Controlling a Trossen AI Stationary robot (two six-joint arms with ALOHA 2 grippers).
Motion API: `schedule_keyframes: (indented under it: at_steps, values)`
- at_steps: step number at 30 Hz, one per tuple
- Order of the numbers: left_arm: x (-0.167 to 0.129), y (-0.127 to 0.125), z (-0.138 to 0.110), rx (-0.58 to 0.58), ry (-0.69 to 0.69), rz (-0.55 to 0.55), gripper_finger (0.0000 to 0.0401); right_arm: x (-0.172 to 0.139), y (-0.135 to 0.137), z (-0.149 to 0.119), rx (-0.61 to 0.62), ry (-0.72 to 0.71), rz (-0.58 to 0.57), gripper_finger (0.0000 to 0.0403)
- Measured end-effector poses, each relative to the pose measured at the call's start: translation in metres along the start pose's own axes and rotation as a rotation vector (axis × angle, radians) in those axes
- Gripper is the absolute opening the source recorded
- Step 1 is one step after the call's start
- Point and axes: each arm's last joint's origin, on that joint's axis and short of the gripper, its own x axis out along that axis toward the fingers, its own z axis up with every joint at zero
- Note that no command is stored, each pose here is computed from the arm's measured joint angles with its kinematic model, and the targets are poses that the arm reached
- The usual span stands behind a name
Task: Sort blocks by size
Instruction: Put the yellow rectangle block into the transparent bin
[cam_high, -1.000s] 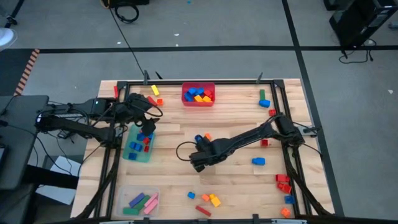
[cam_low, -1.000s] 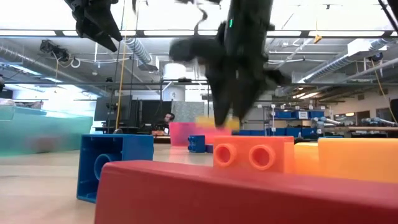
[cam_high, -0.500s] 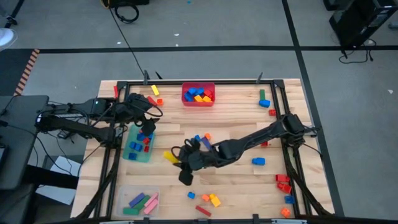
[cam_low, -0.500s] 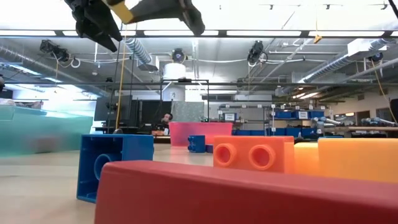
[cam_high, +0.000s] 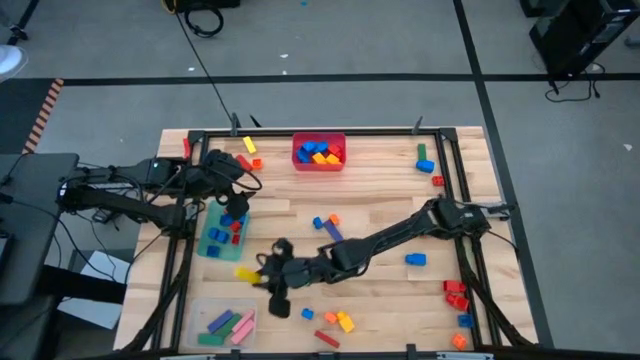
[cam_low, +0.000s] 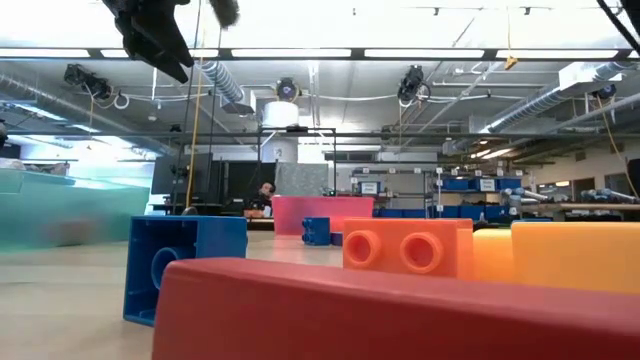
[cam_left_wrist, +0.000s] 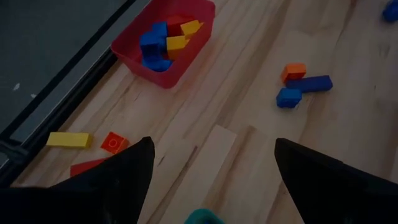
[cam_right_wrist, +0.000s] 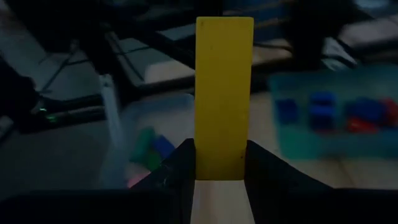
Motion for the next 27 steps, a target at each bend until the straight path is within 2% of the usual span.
schedule_keyframes:
  at_steps: [5,9,13,16,27]
  values:
    - [0.000,0.000,0.000,0.004,0.001,-0.002,0.0339,0.029,0.026,-0.005,-0.043,-0.010,0.052,0.0116]
    - [0.000,0.000,-0.002,0.011,0.015,0.002,0.0339,0.057,0.038,-0.031,-0.099,0.023,0.074,0.0117]
    - [0.000,0.001,-0.004,0.021,0.040,0.011,0.0339,0.074,0.039,-0.063,-0.041,0.072,0.092,0.0116]
    - [0.000,0.002,-0.006,0.028,0.056,0.017,0.0339,0.083,0.038,-0.081,-0.052,0.101,0.086,0.0117]
    - [0.000,0.002,-0.007,0.034,0.069,0.022,0.0339,0.091,0.034,-0.088,-0.047,0.085,0.085,0.0117]
